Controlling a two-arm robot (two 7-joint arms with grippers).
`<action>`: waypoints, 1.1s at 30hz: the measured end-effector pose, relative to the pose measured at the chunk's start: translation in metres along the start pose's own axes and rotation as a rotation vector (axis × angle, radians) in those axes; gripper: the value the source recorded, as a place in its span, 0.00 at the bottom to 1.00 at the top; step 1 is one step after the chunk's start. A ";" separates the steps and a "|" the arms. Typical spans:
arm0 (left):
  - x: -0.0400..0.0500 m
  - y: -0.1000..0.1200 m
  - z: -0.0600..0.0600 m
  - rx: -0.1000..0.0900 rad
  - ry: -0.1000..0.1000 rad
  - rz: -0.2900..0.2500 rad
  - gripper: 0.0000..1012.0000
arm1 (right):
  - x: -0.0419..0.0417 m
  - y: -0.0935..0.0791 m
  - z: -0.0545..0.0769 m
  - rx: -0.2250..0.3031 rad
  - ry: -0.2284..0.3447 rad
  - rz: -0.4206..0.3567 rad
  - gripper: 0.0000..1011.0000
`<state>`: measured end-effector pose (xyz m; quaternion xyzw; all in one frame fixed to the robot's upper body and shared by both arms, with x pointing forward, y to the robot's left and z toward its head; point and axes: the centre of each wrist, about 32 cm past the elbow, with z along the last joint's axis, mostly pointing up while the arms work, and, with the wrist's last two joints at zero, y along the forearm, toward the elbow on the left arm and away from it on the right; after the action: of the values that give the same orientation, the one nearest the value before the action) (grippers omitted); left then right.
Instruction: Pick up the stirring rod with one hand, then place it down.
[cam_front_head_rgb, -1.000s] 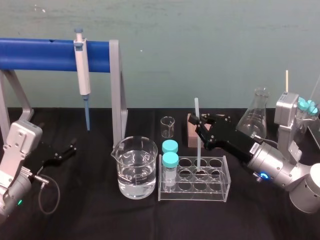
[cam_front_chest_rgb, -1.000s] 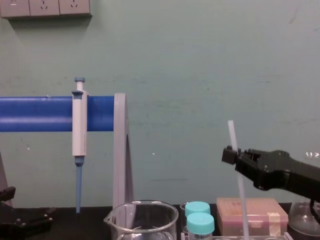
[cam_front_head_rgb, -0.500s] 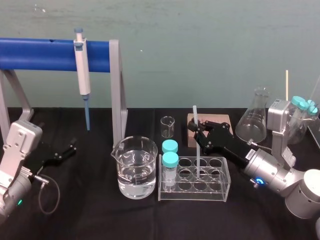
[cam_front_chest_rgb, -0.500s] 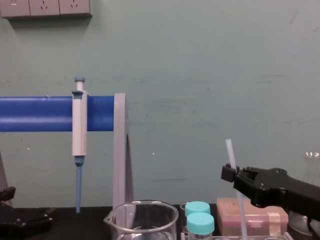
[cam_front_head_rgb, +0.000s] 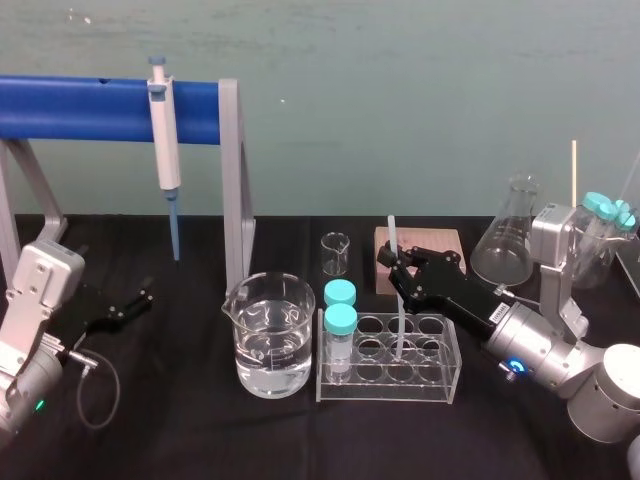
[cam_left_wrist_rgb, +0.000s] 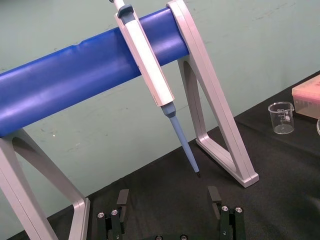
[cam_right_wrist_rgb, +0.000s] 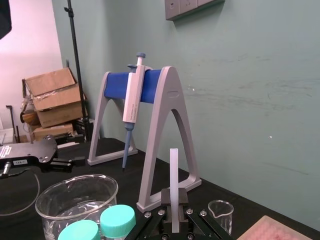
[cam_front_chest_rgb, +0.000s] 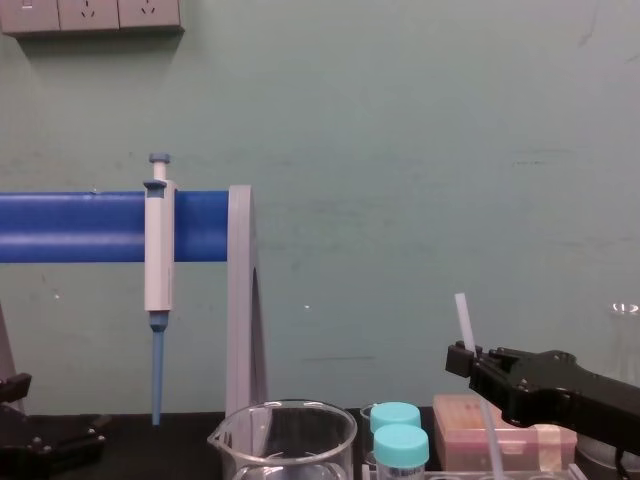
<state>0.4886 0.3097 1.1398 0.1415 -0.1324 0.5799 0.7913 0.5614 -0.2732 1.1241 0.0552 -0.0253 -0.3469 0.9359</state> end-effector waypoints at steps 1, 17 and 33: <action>0.0000 0.000 0.000 0.000 0.000 0.000 0.99 | -0.0004 0.000 0.000 -0.002 0.000 -0.003 0.07; 0.0000 0.000 0.000 0.000 0.000 0.000 0.99 | -0.0003 0.000 0.000 -0.003 0.001 -0.001 0.22; 0.0000 0.000 0.000 0.000 0.000 0.000 0.99 | -0.0002 0.000 0.000 -0.002 0.002 0.002 0.72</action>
<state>0.4886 0.3096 1.1398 0.1415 -0.1325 0.5799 0.7913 0.5610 -0.2734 1.1244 0.0545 -0.0242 -0.3460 0.9363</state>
